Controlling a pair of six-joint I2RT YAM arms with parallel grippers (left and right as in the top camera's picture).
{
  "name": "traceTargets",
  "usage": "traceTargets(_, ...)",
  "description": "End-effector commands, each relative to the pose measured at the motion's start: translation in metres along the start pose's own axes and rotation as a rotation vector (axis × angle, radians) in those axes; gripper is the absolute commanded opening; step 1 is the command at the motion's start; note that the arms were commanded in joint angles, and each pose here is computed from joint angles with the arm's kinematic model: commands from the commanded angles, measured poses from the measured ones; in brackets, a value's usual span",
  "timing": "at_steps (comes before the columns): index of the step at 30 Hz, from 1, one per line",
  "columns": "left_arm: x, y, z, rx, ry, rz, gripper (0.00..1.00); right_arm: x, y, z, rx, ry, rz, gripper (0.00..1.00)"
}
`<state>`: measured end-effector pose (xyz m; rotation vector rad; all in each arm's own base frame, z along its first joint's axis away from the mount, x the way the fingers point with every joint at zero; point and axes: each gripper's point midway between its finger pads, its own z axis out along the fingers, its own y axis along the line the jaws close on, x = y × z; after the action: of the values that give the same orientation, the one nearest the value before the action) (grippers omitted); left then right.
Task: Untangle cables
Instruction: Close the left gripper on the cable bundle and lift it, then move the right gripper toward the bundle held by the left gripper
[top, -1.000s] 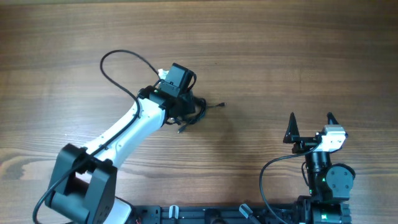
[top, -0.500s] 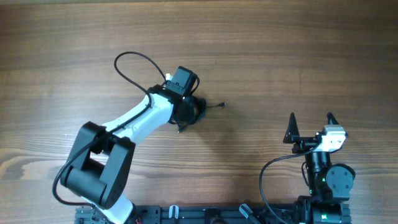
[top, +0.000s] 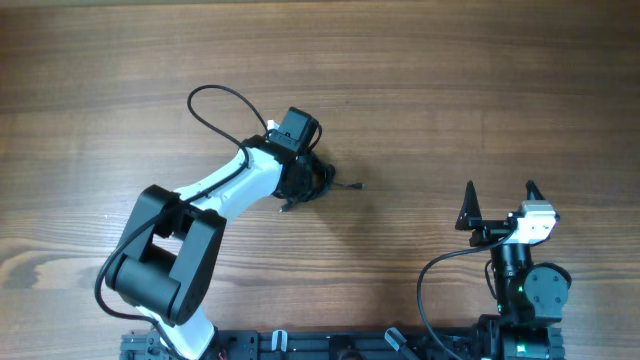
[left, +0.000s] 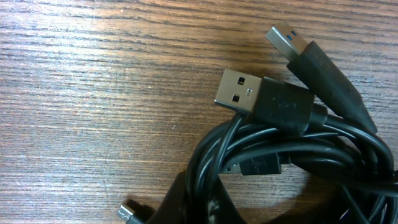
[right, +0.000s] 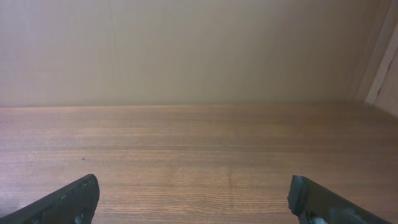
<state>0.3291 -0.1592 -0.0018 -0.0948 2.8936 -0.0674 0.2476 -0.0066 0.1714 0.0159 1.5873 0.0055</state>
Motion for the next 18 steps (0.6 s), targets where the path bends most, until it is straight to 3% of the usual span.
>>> traceTargets(1,-0.003,-0.002,-0.004,0.012,-0.003,-0.082,0.04,-0.001,-0.001,0.0,0.01,-0.006,-0.013,1.0)
traceTargets(6,-0.019,-0.007,-0.063,0.09,-0.11,-0.127,0.04,-0.001,-0.001,0.0,0.01,-0.006,-0.013,1.0)
traceTargets(10,-0.025,-0.005,-0.102,0.121,-0.19,-0.064,0.04,-0.001,-0.001,0.0,0.01,-0.006,-0.012,1.0)
traceTargets(15,-0.023,-0.004,-0.12,0.143,-0.212,-0.041,0.04,-0.001,-0.001,0.0,0.008,-0.006,-0.007,1.0)
traceTargets(18,-0.012,-0.013,-0.125,0.194,-0.18,0.125,0.04,-0.002,0.008,0.0,-0.043,-0.006,0.143,1.0)
